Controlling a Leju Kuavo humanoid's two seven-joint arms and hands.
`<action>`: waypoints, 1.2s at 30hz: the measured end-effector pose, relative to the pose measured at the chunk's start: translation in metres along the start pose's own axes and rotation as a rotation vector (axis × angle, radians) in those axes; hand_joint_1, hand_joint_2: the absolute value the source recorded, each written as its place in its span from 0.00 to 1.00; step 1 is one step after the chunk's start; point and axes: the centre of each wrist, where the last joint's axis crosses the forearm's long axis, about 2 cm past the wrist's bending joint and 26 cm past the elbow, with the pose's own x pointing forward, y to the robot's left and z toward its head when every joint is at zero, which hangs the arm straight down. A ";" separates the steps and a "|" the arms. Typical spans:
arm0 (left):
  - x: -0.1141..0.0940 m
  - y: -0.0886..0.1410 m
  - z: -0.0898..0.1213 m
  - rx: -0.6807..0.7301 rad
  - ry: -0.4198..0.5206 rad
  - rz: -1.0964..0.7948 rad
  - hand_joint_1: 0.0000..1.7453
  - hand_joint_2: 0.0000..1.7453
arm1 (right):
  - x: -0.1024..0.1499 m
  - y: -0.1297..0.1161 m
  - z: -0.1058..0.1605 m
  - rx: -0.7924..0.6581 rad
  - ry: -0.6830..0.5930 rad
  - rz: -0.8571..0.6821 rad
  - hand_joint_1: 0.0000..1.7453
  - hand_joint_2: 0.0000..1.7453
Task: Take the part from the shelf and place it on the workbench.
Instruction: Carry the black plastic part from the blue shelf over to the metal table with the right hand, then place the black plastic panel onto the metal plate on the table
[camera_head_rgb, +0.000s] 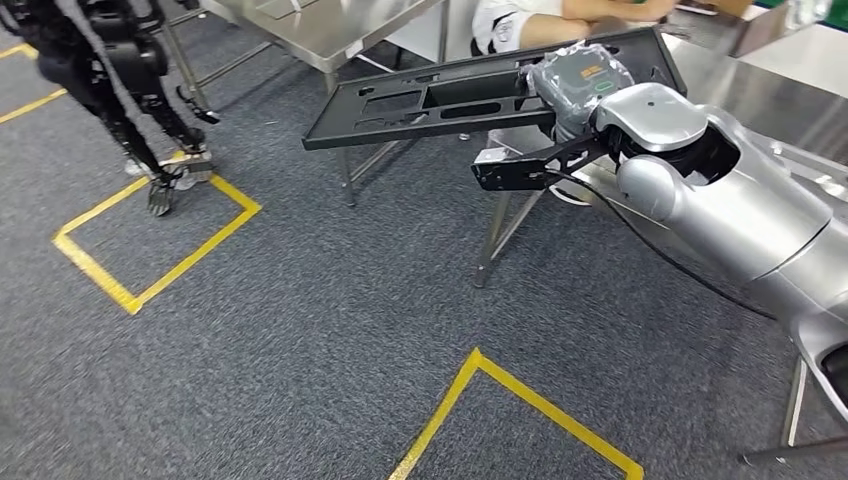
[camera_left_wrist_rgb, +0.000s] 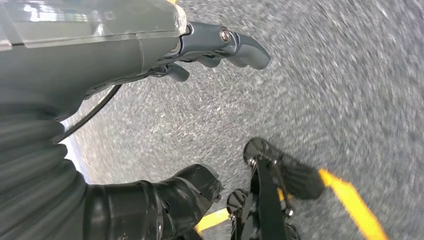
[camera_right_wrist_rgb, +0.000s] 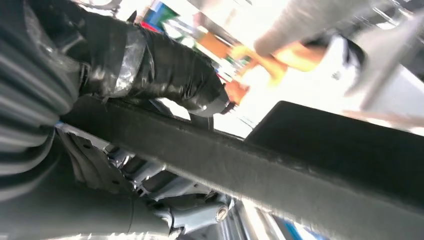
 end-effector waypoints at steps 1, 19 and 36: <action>0.000 0.000 0.000 0.000 0.000 -0.001 0.00 1.00 | -0.001 0.002 0.000 0.004 0.001 -0.001 1.00 1.00; 0.002 -0.001 -0.001 0.000 0.014 -0.018 0.00 1.00 | -0.010 0.004 0.005 0.005 0.021 0.007 1.00 1.00; 0.002 -0.001 -0.001 -0.001 0.017 -0.018 0.00 1.00 | -0.020 0.001 0.008 0.002 0.036 0.016 1.00 1.00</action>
